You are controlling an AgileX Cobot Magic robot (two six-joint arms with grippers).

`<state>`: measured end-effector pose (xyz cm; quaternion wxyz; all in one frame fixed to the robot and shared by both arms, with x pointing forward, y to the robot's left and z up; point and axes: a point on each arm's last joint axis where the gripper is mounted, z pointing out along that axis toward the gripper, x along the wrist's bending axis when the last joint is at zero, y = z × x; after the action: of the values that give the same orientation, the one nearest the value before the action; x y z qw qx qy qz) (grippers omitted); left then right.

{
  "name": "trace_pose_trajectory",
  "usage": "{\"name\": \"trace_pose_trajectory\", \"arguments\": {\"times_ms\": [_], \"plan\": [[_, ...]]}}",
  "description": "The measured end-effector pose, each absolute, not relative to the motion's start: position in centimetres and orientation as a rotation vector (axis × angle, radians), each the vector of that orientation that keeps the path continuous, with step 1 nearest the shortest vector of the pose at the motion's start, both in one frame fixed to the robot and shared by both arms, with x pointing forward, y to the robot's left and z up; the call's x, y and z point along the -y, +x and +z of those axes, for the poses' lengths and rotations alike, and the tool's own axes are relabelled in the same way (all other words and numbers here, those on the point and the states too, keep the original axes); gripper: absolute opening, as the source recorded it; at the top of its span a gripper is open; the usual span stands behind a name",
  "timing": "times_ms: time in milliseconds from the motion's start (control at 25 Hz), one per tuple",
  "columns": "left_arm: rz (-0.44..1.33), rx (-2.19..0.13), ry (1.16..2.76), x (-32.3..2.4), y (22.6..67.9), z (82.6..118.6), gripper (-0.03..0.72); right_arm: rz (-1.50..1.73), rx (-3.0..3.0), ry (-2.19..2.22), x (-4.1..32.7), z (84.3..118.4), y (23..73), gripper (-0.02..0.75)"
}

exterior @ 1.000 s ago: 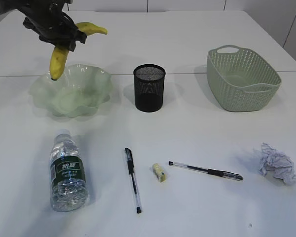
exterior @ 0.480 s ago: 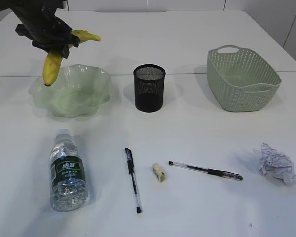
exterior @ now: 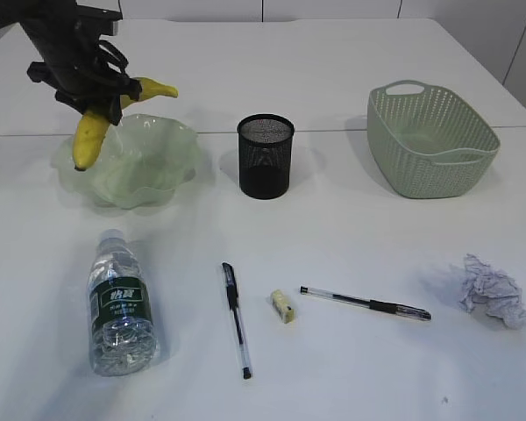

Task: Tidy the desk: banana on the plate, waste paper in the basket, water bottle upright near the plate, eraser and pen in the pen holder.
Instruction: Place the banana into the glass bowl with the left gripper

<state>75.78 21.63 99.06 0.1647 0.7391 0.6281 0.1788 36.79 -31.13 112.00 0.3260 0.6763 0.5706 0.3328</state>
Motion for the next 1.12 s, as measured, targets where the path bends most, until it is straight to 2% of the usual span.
{"name": "trace_pose_trajectory", "arguments": {"times_ms": [320, 1120], "plan": [[0.439, -1.839, 2.154, -21.65, 75.38, 98.03, 0.252, 0.872, -1.495, 1.772, 31.13, 112.00, 36.79, 0.400], [0.438, -1.839, 2.153, -21.65, 75.38, 98.03, 0.253, 0.841, -1.540, 1.834, 31.09, 111.27, 37.36, 0.400]]}}
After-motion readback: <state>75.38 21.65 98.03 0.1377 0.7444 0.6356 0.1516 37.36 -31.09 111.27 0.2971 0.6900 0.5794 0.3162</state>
